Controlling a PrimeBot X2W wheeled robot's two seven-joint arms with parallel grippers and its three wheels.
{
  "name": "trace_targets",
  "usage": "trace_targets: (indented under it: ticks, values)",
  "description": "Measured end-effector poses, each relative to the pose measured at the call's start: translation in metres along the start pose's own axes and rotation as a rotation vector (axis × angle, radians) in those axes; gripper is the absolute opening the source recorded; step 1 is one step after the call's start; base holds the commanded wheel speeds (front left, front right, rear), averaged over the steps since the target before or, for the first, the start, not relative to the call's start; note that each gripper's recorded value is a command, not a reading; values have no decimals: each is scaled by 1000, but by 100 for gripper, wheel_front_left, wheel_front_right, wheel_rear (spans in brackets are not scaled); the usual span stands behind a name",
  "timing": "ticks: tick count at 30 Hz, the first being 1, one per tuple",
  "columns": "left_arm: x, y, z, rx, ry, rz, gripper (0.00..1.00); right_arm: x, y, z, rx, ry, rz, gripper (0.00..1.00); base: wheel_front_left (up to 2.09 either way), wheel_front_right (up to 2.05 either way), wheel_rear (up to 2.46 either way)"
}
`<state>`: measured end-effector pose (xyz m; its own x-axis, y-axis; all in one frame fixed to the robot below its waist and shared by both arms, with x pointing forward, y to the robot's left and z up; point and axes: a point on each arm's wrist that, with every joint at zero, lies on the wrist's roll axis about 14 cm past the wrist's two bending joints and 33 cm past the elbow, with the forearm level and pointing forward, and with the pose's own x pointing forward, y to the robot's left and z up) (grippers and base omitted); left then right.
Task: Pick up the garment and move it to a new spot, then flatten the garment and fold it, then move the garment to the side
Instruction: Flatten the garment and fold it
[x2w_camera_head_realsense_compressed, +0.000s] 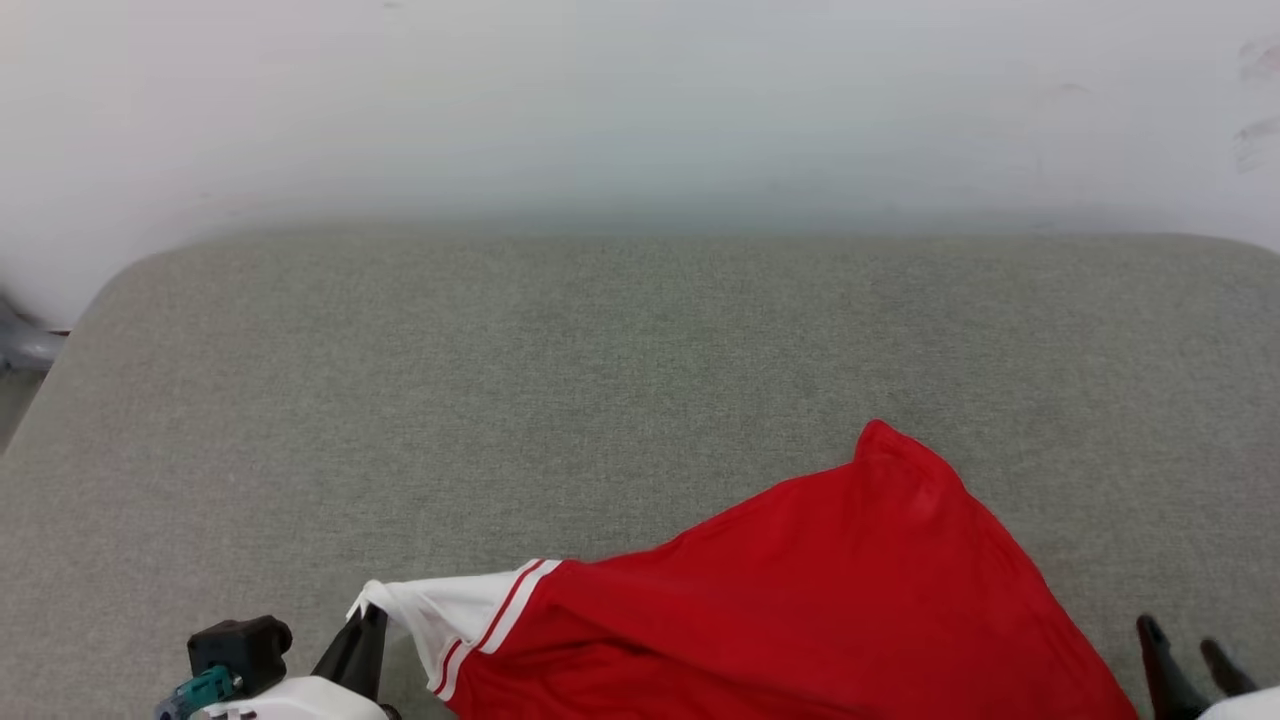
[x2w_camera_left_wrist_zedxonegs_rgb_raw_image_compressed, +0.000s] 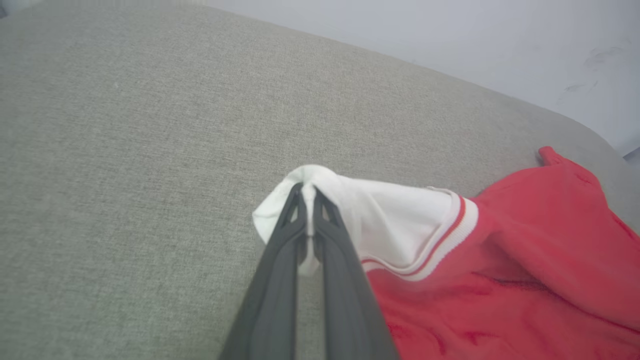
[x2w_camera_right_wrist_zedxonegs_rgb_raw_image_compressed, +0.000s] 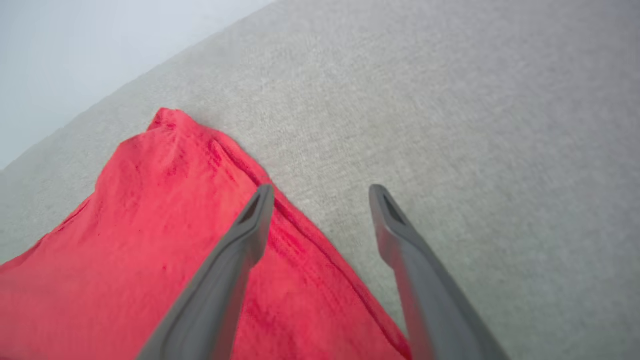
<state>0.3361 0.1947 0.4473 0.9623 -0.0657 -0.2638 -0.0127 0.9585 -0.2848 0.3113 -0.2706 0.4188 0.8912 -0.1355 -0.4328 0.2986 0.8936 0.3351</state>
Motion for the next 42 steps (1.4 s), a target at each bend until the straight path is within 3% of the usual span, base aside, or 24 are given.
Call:
trace_targets:
  ticks: [6, 14, 20, 25, 30, 38, 39, 40, 42]
  values:
    - [9, -2, 6, 2, -15, 0, 0, 33, 34, 43, -139, -153, 110, 100, 0, 0, 0]
    - [33, -12, 18, 0, -50, -22, 0, 92, 92, 74, -345, -98, 249, 100, 0, 0, 0]
    - [45, -12, 18, -6, -58, -14, 0, 125, 118, 44, -508, 182, 313, 100, 0, 0, 0]
    - [52, -10, 17, -9, -62, -4, 0, 131, 137, 3, -631, 445, 376, 100, 0, 0, 0]
    - [61, -9, 17, -9, -65, -3, 0, 139, 149, -22, -723, 556, 425, 100, 0, 0, 0]
    - [65, -6, 14, -13, -69, 9, 0, 143, 139, -62, -761, 746, 434, 100, 0, 0, 0]
    - [65, -7, 14, -14, -70, 8, 0, 142, 137, -65, -762, 767, 431, 49, 0, 0, 0]
    - [65, -7, 15, -15, -74, 7, 0, 141, 137, -66, -756, 785, 430, 49, 0, 0, 0]
    - [65, -8, 15, -16, -75, 4, 0, 140, 137, -67, -747, 801, 430, 0, 0, 0, 0]
